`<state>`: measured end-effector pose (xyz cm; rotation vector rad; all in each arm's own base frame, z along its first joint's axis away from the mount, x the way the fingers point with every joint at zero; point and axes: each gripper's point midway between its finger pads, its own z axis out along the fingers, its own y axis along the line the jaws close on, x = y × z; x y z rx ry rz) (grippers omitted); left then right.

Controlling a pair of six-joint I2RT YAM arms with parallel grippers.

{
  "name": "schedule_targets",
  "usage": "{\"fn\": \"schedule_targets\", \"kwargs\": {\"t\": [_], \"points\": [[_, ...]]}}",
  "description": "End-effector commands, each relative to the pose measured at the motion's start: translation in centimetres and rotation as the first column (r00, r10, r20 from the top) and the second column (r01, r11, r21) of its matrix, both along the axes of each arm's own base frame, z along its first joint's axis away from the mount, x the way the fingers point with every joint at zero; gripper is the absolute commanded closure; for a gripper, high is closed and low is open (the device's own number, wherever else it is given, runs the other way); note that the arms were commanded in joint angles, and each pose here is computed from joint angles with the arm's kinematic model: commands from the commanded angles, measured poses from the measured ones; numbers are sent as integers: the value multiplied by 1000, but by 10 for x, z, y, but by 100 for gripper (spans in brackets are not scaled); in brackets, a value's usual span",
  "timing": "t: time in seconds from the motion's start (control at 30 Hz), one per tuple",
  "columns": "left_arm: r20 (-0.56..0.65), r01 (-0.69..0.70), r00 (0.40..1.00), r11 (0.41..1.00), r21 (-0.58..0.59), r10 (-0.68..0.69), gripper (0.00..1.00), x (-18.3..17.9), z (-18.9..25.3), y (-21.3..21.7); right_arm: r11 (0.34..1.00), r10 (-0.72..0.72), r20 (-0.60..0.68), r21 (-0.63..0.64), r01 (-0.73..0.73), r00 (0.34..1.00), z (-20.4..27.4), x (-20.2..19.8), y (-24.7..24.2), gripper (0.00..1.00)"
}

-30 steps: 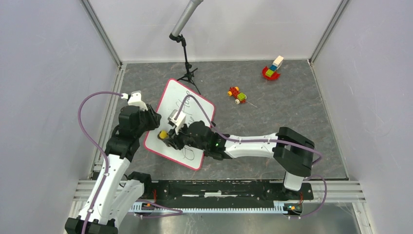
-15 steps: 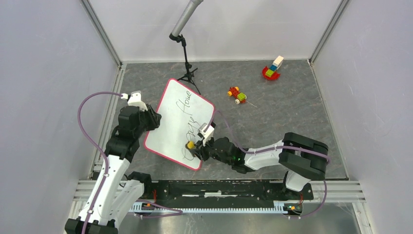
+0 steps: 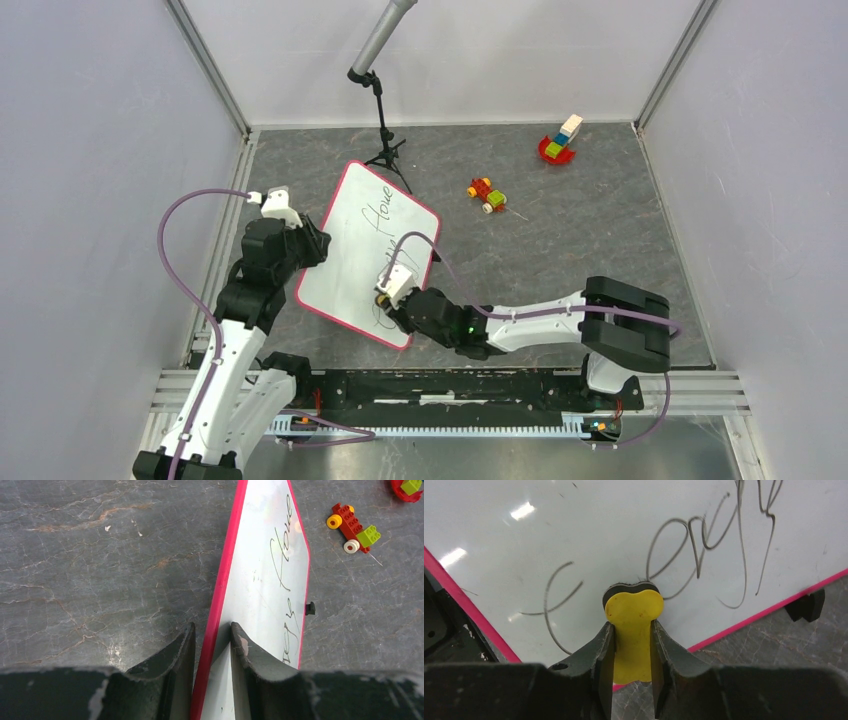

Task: Erase the whiteboard

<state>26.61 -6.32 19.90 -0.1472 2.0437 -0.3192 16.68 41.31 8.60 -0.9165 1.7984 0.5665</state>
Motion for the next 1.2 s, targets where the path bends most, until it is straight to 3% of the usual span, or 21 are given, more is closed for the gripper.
{"fn": "schedule_targets", "kwargs": {"t": [0.0, 0.13, 0.27, 0.37, 0.67, 0.83, 1.03, 1.17], "points": [[-70, 63, 995, 997, -44, -67, 98, -13, -14, -16, 973, 210, 10, 92, -210, 978, 38, -33, 62, 100], [-76, 66, 995, 997, -45, -70, 98, -13, -15, -17, 962, 234, 55, 132, -240, 971, 56, -31, 77, 100], [-77, 66, 995, 997, -45, -70, 98, -13, -15, -17, 960, 252, 25, 116, -253, 967, 32, -38, 64, 100], [-76, 65, 995, 997, -44, -68, 98, -13, -15, -16, 959, 270, 1, 83, -270, 963, 4, -47, 38, 100], [-86, 67, 994, 997, -45, -71, 98, -12, -18, -17, 988, 139, -90, -56, -145, 986, -71, -46, -51, 100], [-86, 69, 994, 997, -46, -72, 98, -12, -18, -17, 985, 170, -48, -13, -171, 984, -47, -43, -31, 100], [-79, 64, 995, 997, -44, -67, 98, -13, -16, -16, 939, 323, 72, 98, -329, 944, 20, -57, 35, 100], [-75, 65, 995, 997, -43, -68, 98, -13, -15, -16, 914, 351, 141, 163, -372, 925, 62, -55, 66, 100]]}}
